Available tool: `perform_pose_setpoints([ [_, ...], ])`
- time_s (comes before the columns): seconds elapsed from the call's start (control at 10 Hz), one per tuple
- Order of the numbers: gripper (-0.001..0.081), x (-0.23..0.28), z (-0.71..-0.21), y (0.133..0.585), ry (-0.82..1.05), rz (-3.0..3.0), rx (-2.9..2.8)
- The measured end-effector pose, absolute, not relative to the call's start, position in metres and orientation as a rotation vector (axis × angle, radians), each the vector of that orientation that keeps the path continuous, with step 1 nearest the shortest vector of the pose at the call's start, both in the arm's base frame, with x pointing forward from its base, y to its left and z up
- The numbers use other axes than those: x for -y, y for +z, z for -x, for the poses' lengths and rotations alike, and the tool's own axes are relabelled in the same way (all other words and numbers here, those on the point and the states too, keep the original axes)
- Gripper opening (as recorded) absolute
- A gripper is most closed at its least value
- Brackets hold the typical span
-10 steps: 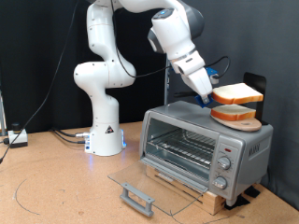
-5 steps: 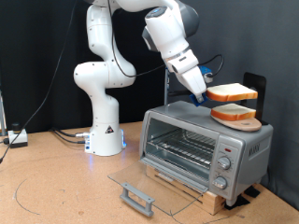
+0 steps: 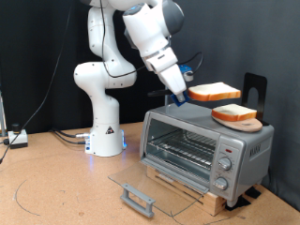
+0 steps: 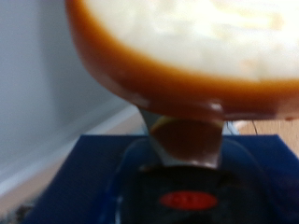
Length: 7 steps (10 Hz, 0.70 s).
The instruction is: Make a piece of toast with the oven
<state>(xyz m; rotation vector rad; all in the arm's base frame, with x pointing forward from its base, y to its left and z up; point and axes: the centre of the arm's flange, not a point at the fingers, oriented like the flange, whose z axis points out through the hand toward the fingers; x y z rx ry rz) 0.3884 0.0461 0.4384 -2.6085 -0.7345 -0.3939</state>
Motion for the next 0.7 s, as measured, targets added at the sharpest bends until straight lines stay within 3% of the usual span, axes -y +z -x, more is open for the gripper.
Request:
perform_pose_setpoints([
  [0.3, 0.0395, 0.0, -0.378, 0.438, -0.346, 2.649, 0.775],
  [0.7, 0.0395, 0.012, -0.371, 0.432, -0.312, 2.628, 0.857],
])
